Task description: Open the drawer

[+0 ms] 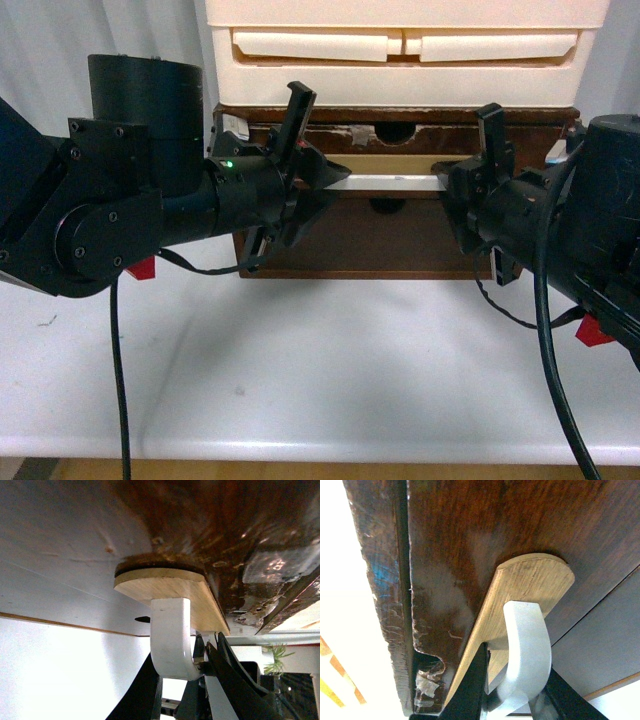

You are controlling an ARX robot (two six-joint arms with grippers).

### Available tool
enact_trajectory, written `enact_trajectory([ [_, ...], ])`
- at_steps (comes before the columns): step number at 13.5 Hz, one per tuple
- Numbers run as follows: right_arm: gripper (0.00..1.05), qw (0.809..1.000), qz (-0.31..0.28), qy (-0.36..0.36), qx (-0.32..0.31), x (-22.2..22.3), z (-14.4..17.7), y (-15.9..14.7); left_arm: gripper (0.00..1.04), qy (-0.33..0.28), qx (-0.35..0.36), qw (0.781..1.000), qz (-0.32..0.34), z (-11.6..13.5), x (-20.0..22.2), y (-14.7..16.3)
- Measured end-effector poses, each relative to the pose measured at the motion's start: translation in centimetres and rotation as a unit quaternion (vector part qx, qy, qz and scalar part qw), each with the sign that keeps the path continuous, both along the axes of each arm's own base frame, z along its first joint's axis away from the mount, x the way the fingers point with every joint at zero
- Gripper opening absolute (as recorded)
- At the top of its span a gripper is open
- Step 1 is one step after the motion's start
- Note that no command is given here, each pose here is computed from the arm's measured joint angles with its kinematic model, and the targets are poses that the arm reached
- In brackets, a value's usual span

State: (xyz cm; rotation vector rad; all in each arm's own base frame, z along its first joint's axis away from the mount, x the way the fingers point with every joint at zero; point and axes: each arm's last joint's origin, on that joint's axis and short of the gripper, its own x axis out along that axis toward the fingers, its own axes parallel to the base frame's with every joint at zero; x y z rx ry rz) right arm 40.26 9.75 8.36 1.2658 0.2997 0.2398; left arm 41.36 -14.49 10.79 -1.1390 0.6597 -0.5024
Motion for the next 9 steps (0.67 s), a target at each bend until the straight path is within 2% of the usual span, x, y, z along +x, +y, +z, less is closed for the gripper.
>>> enact_trajectory([
  [3,0.17,1.000,-0.006,0.010,0.023,-0.6,-0.1,-0.2,0.18,0.016,-0.017,1.000,0.006,-0.1,-0.6,0.2],
  [5,0.16,0.999,0.012,0.010,0.031,-4.1,0.2,0.1,0.16,0.022,-0.025,0.999,0.004,0.4,-4.3,1.1],
  [9,0.16,0.999,0.025,0.027,0.030,-7.3,0.8,0.1,0.16,0.019,-0.024,1.000,0.004,0.3,-7.8,1.9],
])
